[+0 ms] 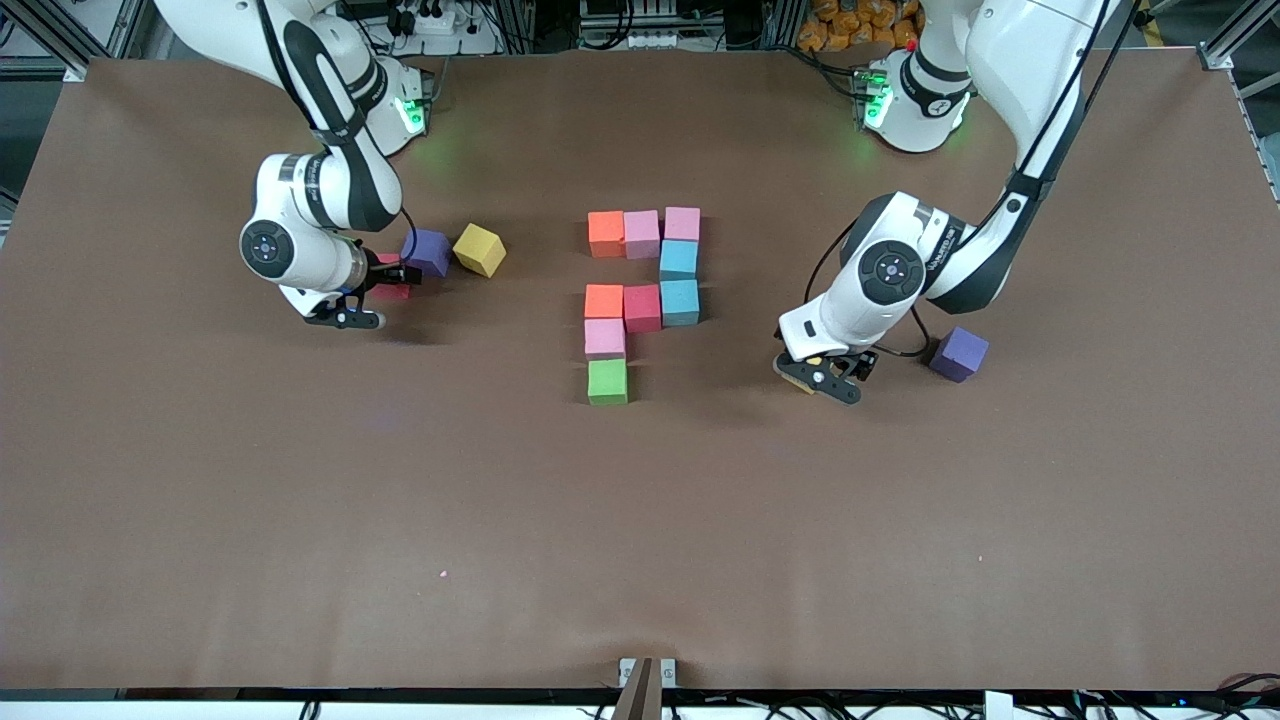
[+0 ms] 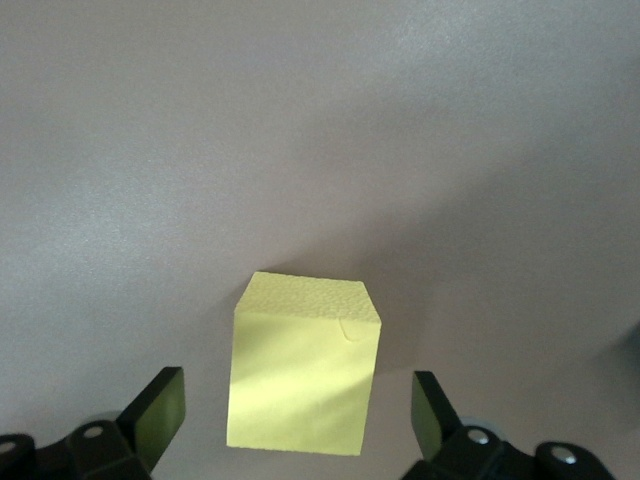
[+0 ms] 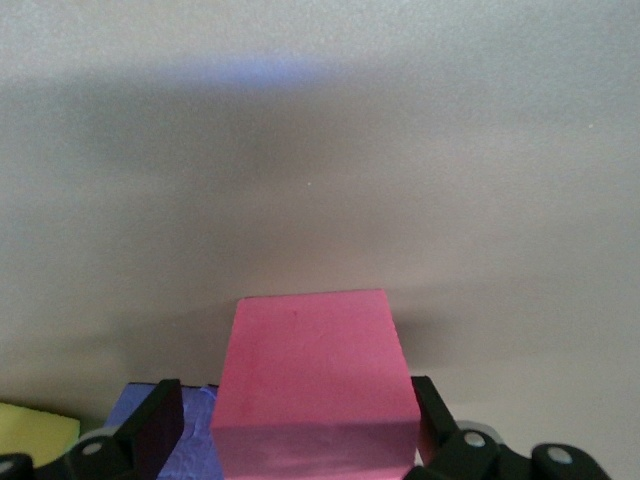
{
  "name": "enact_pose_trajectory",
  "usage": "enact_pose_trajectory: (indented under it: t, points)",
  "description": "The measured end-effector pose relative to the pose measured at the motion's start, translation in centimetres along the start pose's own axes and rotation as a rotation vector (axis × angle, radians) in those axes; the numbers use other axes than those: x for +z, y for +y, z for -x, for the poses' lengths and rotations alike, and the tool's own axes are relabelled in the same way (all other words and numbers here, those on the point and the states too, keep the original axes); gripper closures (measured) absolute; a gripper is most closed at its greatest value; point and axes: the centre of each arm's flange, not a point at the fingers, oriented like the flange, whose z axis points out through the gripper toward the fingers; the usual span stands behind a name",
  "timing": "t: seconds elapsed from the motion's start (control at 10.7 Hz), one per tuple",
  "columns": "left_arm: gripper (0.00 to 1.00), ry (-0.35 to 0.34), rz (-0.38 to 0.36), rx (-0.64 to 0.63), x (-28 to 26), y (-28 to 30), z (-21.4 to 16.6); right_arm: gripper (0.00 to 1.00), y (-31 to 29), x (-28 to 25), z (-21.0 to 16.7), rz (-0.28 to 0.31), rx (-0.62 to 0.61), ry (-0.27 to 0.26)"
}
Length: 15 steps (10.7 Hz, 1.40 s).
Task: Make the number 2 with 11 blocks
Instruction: 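Grasp yellow with the left gripper while the right gripper carries red mid-table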
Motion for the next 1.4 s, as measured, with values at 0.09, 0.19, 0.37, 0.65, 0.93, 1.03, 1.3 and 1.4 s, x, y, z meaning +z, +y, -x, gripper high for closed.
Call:
enact_pose_trajectory:
  t: [0.09, 0.19, 0.37, 0.65, 0.93, 1.03, 1.3, 1.4]
  points:
    - [0.00, -0.001, 0.000, 0.002, 0.0, 0.0, 0.0, 0.01, 0.0, 0.0, 0.0, 0.000, 0.000, 0.000]
    - [0.00, -0.002, 0.000, 0.003, 0.1, 0.0, 0.1, 0.09, 0.0, 0.0, 0.0, 0.000, 0.000, 0.000]
    - [0.00, -0.006, 0.000, 0.004, 0.3, 0.0, 0.2, 0.24, 0.0, 0.0, 0.0, 0.000, 0.000, -0.002]
    - [0.00, -0.005, 0.004, 0.011, 0.8, 0.1, 0.4, 0.39, -0.3, -0.6, -0.1, -0.008, -0.006, 0.002]
    - [0.00, -0.008, 0.012, 0.011, 1.9, 0.1, 0.4, 0.39, -3.9, -5.4, -2.1, -0.027, -0.088, 0.021]
    - [0.00, -0.006, 0.014, 0.013, 2.4, 0.1, 0.4, 0.39, -5.7, -7.4, -2.7, -0.029, -0.134, 0.034]
    - [0.00, 0.002, 0.018, 0.025, 4.4, 0.1, 0.3, 0.39, -12.4, -12.5, -3.3, -0.010, -0.301, 0.034]
    - [0.02, 0.005, 0.021, 0.025, 4.8, 0.1, 0.3, 0.39, -15.3, -14.0, -3.5, 0.006, -0.367, 0.034]
